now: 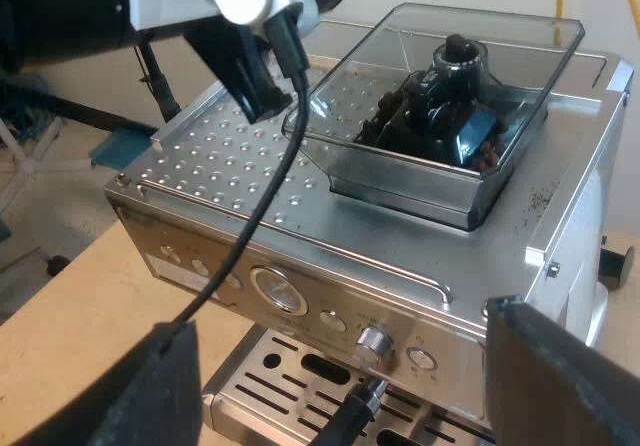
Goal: Pour the beans into the coffee machine
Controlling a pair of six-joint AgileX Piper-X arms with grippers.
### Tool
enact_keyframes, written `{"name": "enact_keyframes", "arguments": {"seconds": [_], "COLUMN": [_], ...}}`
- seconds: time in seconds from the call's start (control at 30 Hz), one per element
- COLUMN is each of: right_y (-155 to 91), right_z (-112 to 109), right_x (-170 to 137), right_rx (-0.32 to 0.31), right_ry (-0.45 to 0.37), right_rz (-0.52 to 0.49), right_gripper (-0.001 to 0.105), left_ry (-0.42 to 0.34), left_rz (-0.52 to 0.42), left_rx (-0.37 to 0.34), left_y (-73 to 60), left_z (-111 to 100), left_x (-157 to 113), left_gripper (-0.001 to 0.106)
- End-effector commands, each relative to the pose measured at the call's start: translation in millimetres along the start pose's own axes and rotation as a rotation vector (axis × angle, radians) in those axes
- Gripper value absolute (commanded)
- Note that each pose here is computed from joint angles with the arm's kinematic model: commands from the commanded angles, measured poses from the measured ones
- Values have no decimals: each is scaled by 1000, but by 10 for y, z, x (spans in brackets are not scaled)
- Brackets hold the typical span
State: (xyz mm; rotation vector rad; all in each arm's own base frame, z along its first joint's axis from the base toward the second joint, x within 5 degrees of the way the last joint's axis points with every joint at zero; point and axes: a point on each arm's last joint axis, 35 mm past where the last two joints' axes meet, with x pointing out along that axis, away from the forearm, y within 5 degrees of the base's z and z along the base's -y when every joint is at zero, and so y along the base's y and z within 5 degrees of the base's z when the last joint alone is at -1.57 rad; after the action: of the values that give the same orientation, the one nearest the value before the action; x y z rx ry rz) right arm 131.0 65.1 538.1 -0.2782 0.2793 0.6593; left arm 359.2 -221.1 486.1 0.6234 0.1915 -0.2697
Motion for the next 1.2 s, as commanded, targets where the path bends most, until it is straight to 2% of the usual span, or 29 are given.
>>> {"name": "enact_keyframes", "arguments": {"seconds": [0.03, 0.07, 0.13, 0.27, 0.3, 0.4, 0.53, 0.63, 0.83, 0.9, 0.97, 1.07, 1.2], "right_y": [12, 12, 12, 12, 12, 12, 12, 12, -16, -24, -28, -63, -91], "right_z": [41, 41, 41, 41, 41, 41, 41, 41, 35, 34, 33, 24, 17], "right_x": [-74, -74, -74, -74, -74, -74, -74, -74, -10, 15, 13, 37, 102], "right_rx": [-19, -19, -19, -19, -19, -19, -26, -27, -46, -51, -57, -103, -124], "right_ry": [-31, -31, -31, -31, -31, -31, -31, -31, -6, 1, 5, 38, 67], "right_rz": [3, 3, 3, 3, 3, 3, 3, 3, -36, -40, -53, -133, -167], "right_gripper": [62, 62, 62, 62, 62, 62, 62, 62, 62, 62, 62, 62, 62], "left_ry": [-9, -12, -22, -33, -32, -14, 6, 42, 24, 34, 58, 106, 111], "left_rz": [17, 15, -13, -61, -83, -102, -114, -98, -63, -35, -24, 14, 46], "left_rx": [-146, -167, -268, -360, -410, -453, -469, -504, -516, -533, -546, -568, -600], "left_y": [122, 142, 260, 391, 497, 590, 643, 779, 943, 1070, 1125, 1287, 1476], "left_z": [13, 12, -22, -60, -105, -163, -207, -285, -280, -317, -357, -477, -574], "left_x": [-87, -97, -129, -183, -206, -237, -263, -345, -532, -668, -738, -853, -968], "left_gripper": [29, 29, 29, 29, 29, 29, 29, 29, 29, 29, 29, 29, 29]}}
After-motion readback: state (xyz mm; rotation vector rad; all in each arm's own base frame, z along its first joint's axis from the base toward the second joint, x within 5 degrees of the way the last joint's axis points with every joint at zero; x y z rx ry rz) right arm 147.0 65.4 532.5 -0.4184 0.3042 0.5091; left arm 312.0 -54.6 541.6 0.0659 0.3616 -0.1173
